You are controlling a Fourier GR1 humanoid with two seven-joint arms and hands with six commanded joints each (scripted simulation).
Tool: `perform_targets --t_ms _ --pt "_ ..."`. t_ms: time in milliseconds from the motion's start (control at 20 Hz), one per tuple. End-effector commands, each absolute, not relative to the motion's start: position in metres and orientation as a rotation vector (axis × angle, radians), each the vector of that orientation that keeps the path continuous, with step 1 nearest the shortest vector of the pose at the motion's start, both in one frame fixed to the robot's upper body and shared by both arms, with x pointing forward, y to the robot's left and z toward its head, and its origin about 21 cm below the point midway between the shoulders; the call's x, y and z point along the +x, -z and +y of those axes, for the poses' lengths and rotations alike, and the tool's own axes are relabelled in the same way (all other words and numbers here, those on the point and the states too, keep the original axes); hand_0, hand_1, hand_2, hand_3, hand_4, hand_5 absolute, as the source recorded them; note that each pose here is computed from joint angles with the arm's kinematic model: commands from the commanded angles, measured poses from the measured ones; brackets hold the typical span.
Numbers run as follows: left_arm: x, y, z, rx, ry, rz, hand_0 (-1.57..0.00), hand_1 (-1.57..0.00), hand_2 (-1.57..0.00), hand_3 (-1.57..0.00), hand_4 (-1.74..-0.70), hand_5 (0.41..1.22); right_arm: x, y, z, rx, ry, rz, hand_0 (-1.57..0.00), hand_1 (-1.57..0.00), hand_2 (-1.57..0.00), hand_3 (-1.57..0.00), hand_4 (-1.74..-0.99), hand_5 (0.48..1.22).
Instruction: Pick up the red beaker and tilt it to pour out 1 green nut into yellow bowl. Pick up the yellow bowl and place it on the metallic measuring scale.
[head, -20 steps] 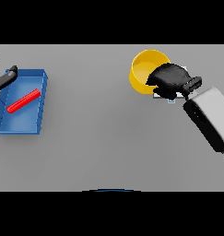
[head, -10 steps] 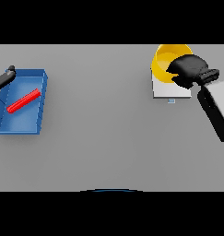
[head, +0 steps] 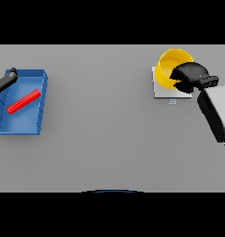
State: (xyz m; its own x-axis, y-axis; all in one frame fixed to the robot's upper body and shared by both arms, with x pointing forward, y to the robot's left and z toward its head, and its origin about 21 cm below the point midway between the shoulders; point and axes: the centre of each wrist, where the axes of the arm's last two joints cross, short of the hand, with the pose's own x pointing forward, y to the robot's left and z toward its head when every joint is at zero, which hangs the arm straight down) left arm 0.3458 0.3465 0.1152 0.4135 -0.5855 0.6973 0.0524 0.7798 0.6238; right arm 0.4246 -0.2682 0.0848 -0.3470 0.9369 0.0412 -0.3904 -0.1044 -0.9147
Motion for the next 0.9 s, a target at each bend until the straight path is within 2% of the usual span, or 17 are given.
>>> perform_targets --t_ms 0,150,200,250,300,400,550,700,850 --pt "0.3468 -0.1182 0.3476 0.566 0.427 -1.094 0.00 0.00 0.00 0.00 -0.85 0.799 0.4243 -0.0866 -0.2681 -0.719 -1.655 -1.113 -1.57 -1.57 -1.38 -1.40 -1.741 1.221" --pt "0.3485 -0.1157 0.3457 0.558 0.435 -1.090 0.00 0.00 0.00 0.00 -0.84 0.783 0.4266 -0.0826 -0.2727 -0.717 -1.647 -1.098 -1.57 -1.57 -1.37 -1.45 -1.741 1.221" --pt "0.3487 -0.1193 0.3454 0.561 0.434 -1.096 0.00 0.00 0.00 0.00 -0.84 0.780 0.4259 -0.0820 -0.2740 -0.720 -1.639 -1.093 -1.57 -1.57 -1.40 -1.38 -1.741 1.221" --pt "0.3494 -0.1198 0.3457 0.558 0.437 -1.102 0.00 0.00 0.00 0.00 -0.84 0.779 0.4256 -0.0794 -0.2731 -0.714 -1.634 -1.089 -1.57 -1.50 -1.44 -1.25 -1.741 1.221" --pt "0.3499 -0.1169 0.3424 0.557 0.441 -1.092 0.00 0.00 0.00 0.00 -0.84 0.775 0.4258 -0.0800 -0.2729 -0.707 -1.636 -1.086 -1.56 -1.43 -1.34 -1.11 -1.682 1.221" --pt "0.3501 -0.1164 0.3442 0.558 0.438 -1.089 0.00 0.00 0.00 0.00 -0.84 0.774 0.4282 -0.0842 -0.2729 -0.702 -1.610 -1.071 -1.33 -1.12 -1.01 -0.82 -1.592 1.074" --pt "0.3502 -0.1151 0.3446 0.548 0.427 -1.098 0.00 0.00 0.00 0.00 -0.84 0.764 0.4253 -0.0805 -0.2745 -0.659 -1.573 -1.068 -0.76 -0.67 -0.58 -0.48 -1.513 0.923" --pt "0.3519 -0.1156 0.3469 0.552 0.431 -1.091 0.00 0.00 0.00 0.00 -0.83 0.754 0.4262 -0.0822 -0.2732 -0.657 -1.576 -1.055 -0.39 -0.38 -0.30 -0.26 -1.476 0.847" --pt "0.3505 -0.1147 0.3414 0.543 0.437 -1.101 0.00 0.00 0.00 0.00 -0.83 0.752 0.4247 -0.0776 -0.2711 -0.655 -1.607 -1.036 -0.20 -0.19 -0.15 -0.13 -1.435 0.817"
